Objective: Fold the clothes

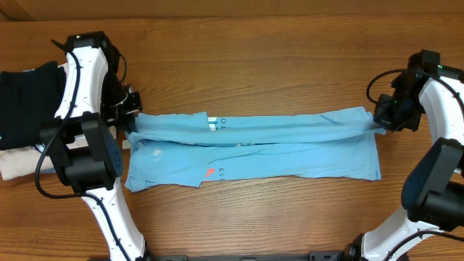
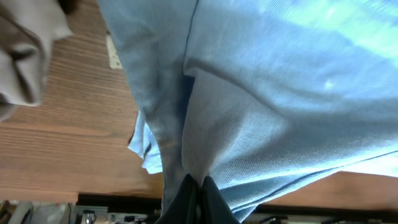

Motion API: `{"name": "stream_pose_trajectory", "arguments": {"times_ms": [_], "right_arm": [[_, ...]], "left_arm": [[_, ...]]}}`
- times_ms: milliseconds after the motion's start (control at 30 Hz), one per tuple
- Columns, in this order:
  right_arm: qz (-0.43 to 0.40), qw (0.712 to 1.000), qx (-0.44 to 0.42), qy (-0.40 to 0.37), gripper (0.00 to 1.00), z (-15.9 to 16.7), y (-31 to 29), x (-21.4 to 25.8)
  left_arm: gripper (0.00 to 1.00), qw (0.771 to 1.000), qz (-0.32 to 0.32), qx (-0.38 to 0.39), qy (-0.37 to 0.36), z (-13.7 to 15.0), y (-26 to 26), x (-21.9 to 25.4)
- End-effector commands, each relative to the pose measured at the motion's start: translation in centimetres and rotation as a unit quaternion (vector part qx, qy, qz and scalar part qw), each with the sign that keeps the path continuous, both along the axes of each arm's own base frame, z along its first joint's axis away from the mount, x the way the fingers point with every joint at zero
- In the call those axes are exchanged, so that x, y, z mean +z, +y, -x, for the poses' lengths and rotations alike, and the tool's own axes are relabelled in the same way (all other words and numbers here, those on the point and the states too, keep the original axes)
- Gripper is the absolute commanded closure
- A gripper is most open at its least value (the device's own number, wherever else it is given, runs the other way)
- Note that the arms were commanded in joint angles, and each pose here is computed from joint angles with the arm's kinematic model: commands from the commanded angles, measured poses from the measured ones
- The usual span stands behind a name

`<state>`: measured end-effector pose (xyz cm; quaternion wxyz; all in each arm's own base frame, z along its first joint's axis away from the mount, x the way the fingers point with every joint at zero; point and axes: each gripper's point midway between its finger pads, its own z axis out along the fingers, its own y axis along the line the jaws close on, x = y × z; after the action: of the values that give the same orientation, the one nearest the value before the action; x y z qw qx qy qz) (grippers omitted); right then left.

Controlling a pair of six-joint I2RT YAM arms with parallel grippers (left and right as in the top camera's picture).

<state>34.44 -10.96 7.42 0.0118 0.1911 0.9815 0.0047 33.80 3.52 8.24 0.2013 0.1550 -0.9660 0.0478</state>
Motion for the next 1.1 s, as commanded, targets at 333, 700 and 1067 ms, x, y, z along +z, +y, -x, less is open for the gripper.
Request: {"name": "stream_pose_trajectory", "arguments": {"times_ms": [333, 700, 1067], "right_arm": [[0.001, 1.000, -0.007, 0.025, 0.95, 2.0, 0.0, 1.1], [-0.002, 0.999, -0.007, 0.046, 0.91, 3.0, 0.2, 1.2], [-0.003, 0.999, -0.007, 0.052, 0.82, 3.3, 0.3, 1.2]], "left_arm": [[0.96, 0.998, -0.004, -0.022, 0.052, 3.4, 0.5, -0.9], [0.96, 0.998, -0.006, -0.026, 0.061, 3.8, 0.6, -1.1], [0.96, 0.998, -0.002, -0.034, 0.060, 3.9, 0.6, -1.1]]}}
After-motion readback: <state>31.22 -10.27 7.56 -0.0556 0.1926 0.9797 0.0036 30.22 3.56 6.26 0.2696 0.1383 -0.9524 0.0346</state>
